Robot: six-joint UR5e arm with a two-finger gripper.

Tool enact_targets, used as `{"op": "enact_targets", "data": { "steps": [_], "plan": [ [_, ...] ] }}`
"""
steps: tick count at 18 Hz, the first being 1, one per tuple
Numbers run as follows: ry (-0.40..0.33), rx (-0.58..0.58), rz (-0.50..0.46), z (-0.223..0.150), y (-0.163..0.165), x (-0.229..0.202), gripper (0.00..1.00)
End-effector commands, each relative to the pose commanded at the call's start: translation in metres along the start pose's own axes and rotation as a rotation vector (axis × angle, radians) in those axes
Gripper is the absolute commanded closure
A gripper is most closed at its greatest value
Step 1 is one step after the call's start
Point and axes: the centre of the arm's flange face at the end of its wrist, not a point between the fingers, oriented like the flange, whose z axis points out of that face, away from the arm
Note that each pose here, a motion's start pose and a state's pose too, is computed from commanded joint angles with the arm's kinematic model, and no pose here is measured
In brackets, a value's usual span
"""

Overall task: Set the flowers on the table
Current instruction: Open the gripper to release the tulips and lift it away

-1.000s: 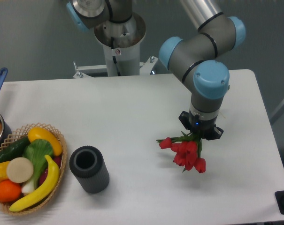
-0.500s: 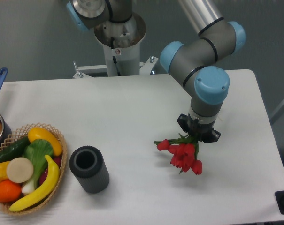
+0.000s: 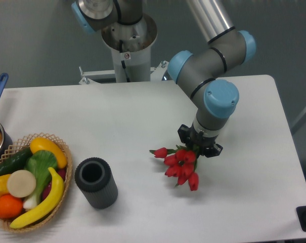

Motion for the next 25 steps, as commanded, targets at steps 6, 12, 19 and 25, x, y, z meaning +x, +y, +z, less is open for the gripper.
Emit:
{"op": "enact_targets", "data": {
  "steps": [6, 12, 19, 25],
  "plan": [
    [-0.032, 0.016, -0.021, -0.012, 0.000, -0.001, 0.00],
    [-0.134, 0.012, -0.024, -0.039, 0.009, -0.007, 0.00],
    [-0.181, 0.015, 0.001, -0.053, 0.014, -0.028, 0.00],
    [-0.213, 0.017, 0.023, -0.047, 0.030, -0.044, 0.00]
  ]
}}
